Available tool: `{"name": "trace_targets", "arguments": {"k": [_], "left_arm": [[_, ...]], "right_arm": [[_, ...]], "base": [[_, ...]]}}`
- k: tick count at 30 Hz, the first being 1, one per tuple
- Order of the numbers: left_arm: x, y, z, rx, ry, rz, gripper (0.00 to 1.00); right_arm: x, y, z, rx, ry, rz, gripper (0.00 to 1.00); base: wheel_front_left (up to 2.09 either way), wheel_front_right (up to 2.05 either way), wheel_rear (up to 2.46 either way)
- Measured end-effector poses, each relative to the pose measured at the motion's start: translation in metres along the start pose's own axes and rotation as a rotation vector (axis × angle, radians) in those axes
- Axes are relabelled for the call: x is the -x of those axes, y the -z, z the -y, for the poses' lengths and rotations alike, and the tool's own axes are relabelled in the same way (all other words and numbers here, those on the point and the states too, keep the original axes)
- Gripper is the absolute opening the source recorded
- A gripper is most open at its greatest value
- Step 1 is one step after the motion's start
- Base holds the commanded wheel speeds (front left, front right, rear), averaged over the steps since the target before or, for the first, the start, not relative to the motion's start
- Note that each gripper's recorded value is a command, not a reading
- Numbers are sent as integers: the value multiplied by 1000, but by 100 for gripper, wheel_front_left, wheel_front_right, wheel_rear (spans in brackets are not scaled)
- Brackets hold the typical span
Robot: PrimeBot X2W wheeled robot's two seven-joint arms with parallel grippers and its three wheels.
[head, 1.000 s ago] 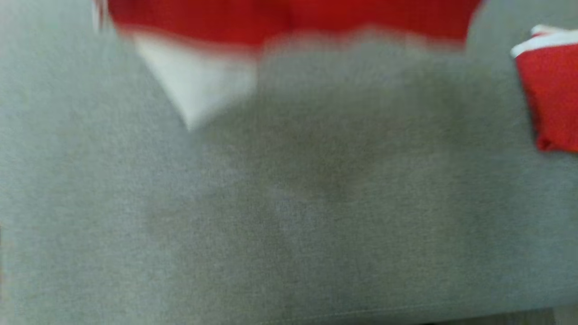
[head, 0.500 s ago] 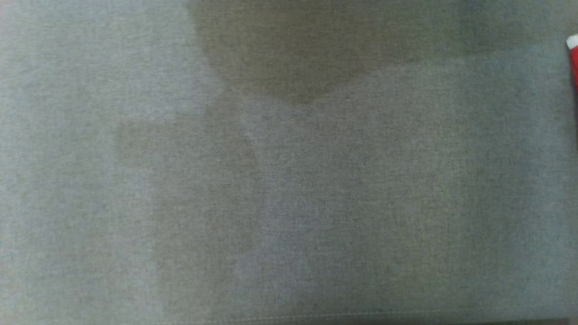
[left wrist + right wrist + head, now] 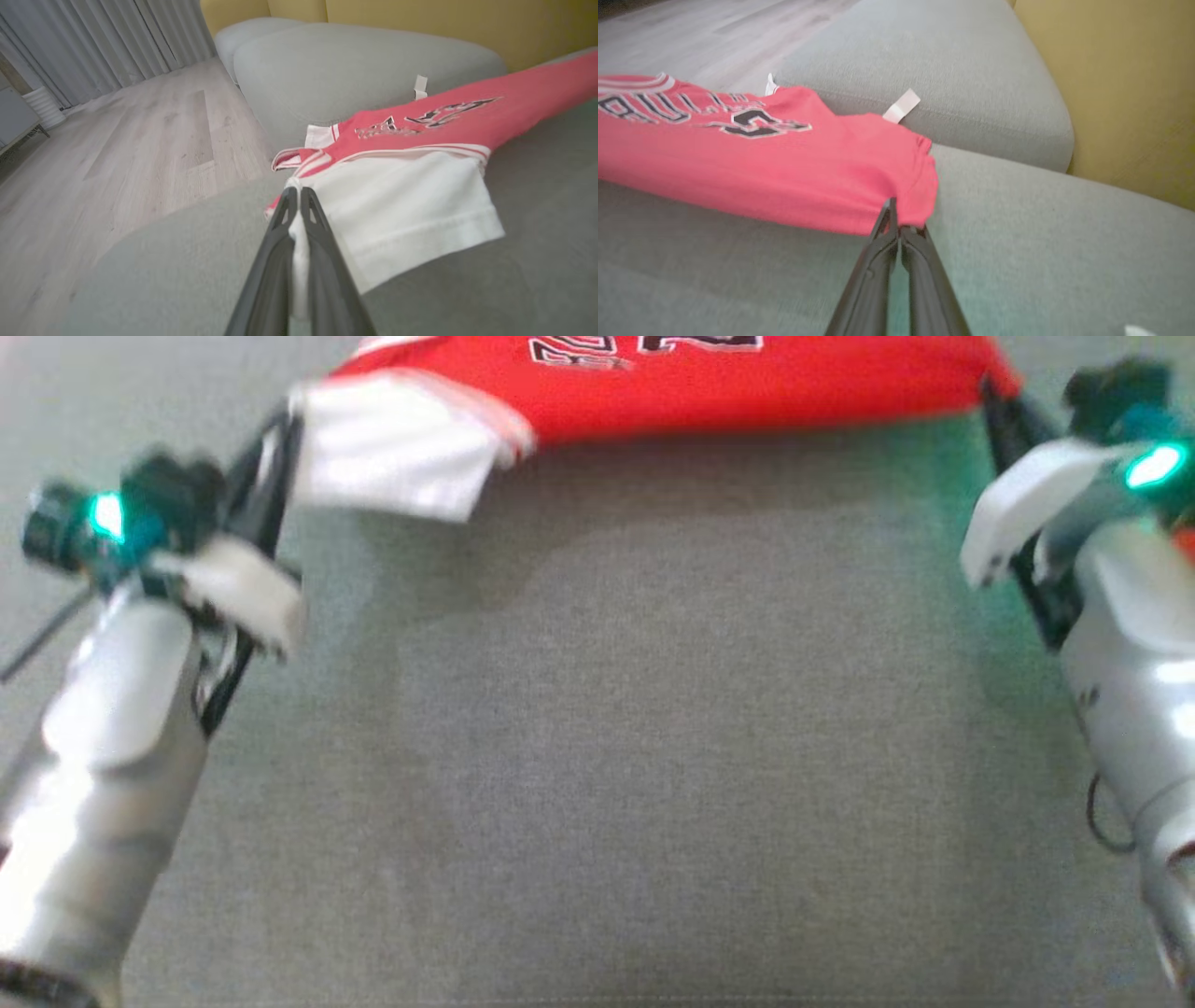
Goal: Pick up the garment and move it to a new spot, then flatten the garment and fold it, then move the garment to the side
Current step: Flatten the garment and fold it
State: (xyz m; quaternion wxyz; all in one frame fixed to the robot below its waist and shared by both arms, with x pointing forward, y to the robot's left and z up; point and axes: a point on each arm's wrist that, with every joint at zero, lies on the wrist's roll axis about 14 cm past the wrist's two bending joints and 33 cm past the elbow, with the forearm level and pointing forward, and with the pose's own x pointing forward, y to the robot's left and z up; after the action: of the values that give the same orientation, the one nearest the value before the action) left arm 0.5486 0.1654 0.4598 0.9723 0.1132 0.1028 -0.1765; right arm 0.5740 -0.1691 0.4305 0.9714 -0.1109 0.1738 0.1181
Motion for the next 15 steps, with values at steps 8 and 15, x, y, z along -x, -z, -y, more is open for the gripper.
{"name": "trace_targets", "arguments": {"k": [8,15], "left_arm": [[69,37,31,43,72,-131,0],[121,42,60,88,139,-197,0]], "right_arm": [[58,48,-35,9,-97,-191,0],[100,36,-22,8,-125,-212,0]], "base": [[0,0,0],[0,0,0]]}}
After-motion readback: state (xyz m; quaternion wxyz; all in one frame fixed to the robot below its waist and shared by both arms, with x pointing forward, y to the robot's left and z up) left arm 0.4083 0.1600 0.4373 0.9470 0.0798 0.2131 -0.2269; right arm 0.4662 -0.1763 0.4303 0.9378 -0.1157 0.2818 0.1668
